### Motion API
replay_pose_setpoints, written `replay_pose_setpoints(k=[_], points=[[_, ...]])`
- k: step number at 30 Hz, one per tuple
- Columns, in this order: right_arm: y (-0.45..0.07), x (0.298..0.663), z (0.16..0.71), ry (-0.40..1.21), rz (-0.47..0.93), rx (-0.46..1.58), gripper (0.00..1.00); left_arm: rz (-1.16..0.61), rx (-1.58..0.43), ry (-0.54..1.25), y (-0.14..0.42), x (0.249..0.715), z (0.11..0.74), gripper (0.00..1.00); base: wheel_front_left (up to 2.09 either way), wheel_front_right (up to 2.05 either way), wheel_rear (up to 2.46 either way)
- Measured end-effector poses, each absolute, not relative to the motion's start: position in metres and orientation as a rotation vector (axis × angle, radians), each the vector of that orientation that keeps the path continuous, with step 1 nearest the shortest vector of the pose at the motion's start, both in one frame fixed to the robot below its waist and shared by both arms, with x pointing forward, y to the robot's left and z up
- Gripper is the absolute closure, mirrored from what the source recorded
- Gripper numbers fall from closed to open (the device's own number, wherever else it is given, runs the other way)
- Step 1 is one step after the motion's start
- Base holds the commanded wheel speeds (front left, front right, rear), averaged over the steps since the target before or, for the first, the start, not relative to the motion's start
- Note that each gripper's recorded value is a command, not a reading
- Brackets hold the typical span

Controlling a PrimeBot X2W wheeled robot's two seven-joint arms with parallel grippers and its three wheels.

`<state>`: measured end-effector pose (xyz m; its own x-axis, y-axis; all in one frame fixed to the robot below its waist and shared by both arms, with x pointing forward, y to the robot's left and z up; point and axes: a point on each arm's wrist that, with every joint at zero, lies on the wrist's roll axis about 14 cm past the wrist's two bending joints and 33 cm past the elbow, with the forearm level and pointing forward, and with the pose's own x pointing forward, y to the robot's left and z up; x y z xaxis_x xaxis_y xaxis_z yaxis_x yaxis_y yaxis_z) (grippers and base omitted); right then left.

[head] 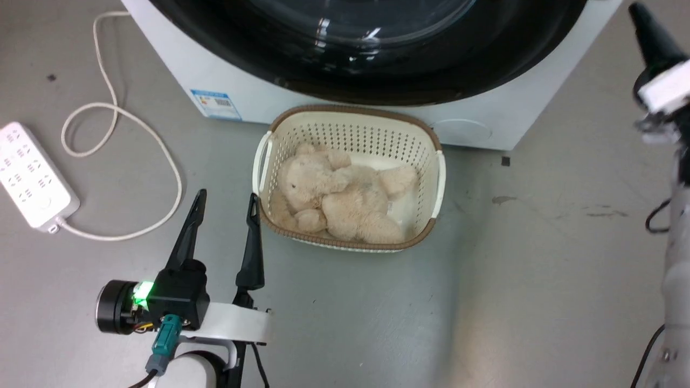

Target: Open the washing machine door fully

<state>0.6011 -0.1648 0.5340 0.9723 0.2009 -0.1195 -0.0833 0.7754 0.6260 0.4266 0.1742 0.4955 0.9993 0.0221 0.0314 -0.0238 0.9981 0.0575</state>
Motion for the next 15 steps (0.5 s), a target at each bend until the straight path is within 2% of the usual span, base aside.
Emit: replay_pose_setpoints(k=[15], points=[[-0.154, 0.653, 0.518, 0.386, 0.215, 0.866, 1.0, 0.06, 0.07, -0.029, 0.183, 0.433, 0.486, 0.0, 0.0, 0.0, 0.0]])
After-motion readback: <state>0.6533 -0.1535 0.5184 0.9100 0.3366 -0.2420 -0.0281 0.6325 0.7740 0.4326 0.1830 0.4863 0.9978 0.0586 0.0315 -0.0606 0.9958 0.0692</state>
